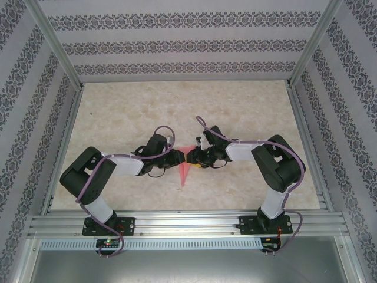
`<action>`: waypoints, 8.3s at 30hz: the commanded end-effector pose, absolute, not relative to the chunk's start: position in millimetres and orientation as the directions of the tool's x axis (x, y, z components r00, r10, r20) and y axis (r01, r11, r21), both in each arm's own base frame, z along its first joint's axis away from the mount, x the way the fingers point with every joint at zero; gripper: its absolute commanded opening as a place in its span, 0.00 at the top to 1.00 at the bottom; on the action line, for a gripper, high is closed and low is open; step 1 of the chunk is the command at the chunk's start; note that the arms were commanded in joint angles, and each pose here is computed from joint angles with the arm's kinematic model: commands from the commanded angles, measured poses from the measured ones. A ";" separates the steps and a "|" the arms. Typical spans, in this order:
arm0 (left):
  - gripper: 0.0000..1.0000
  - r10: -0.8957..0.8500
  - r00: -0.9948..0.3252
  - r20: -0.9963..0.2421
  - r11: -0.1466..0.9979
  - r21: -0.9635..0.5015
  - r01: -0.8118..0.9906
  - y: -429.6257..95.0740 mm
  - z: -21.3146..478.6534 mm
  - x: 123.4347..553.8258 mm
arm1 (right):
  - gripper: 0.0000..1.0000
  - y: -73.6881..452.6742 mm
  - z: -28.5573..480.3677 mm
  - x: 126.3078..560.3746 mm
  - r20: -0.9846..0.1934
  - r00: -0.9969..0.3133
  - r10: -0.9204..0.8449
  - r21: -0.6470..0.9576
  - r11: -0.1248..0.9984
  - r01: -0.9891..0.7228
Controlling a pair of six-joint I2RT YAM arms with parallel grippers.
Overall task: Fold a paper plane with a square sheet of paper (fold left side to right side)
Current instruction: Fold the wing for the fifth time at the center of the table.
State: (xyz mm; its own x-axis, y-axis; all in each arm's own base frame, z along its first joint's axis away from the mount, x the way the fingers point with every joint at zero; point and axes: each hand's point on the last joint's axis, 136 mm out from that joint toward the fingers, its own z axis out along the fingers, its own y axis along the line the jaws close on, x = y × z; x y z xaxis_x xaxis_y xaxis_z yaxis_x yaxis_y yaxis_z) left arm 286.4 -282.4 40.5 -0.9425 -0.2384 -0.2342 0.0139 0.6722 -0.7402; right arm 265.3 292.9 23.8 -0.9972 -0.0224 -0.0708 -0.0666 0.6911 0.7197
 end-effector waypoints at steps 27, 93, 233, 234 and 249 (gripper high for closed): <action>0.99 -0.252 -0.926 -0.280 0.706 -0.708 0.023 -270.1 31.6 289.3 | 0.61 293.2 10.7 263.3 -0.058 -0.997 -0.048 0.691 0.719 -0.075; 0.98 -0.293 -0.913 -0.285 0.756 -0.653 -0.038 -257.2 9.3 308.9 | 0.73 308.7 20.5 273.0 -0.094 -0.996 -0.003 0.750 0.658 -0.073; 0.86 -0.062 -0.997 -0.049 0.842 -0.539 -0.026 -273.2 -41.0 161.5 | 0.85 275.8 7.7 318.0 -0.180 -0.983 0.034 0.571 0.817 -0.076; 0.86 -0.062 -0.997 -0.049 0.842 -0.539 -0.026 -273.8 -40.8 161.8 | 0.85 274.8 9.0 321.2 -0.184 -0.982 0.038 0.571 0.817 -0.075; 0.87 -0.060 -0.997 -0.047 0.839 -0.544 -0.025 -274.4 -40.3 161.3 | 0.84 259.2 8.6 359.6 -0.218 -0.973 0.076 0.533 0.844 -0.053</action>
State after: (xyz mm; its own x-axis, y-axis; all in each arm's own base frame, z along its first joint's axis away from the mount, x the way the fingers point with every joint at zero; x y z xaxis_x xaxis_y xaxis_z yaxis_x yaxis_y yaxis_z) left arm 205.4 -298.8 12.1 -0.9718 -0.1274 -0.1986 0.0417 0.7358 -0.6760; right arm 332.2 275.8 15.5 -0.9891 0.0445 -0.1406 -0.0502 0.7948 0.6048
